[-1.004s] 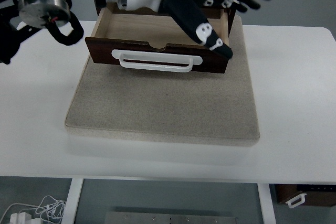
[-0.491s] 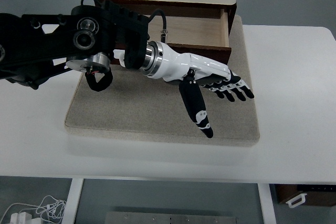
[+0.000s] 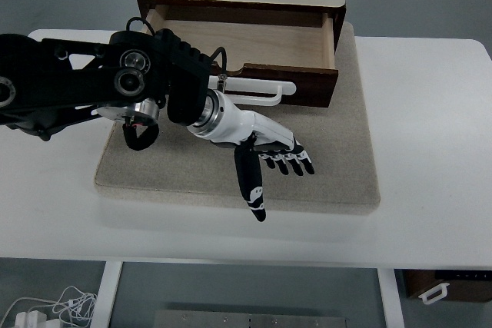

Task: Close the drawer under the combination cabinet

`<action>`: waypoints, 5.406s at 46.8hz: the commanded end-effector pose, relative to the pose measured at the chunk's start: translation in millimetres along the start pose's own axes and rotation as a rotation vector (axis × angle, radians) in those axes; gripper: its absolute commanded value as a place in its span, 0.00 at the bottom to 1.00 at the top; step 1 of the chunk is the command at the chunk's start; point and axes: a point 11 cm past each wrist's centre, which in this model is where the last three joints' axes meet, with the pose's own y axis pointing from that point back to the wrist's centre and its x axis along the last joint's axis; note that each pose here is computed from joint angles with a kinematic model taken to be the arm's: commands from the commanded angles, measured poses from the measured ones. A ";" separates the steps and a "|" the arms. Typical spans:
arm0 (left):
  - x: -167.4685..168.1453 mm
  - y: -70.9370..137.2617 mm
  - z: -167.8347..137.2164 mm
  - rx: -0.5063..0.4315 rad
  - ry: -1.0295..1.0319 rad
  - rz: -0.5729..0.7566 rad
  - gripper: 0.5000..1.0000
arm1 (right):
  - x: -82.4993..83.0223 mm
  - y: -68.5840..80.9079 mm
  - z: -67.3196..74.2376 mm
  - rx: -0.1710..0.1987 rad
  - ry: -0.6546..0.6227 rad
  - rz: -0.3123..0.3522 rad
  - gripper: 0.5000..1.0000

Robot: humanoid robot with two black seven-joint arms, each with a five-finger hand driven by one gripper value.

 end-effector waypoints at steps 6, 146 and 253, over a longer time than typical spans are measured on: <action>2.6 2.4 -5.2 0.015 0.004 0.010 1.00 | 0.0 0.0 0.0 0.000 0.000 0.000 0.90; 130.2 29.3 -86.1 0.227 0.204 0.349 0.99 | 0.0 0.0 0.0 0.000 0.000 0.000 0.90; 178.6 139.8 29.4 -0.656 0.334 0.359 0.99 | 0.0 0.0 0.0 0.000 0.000 0.000 0.90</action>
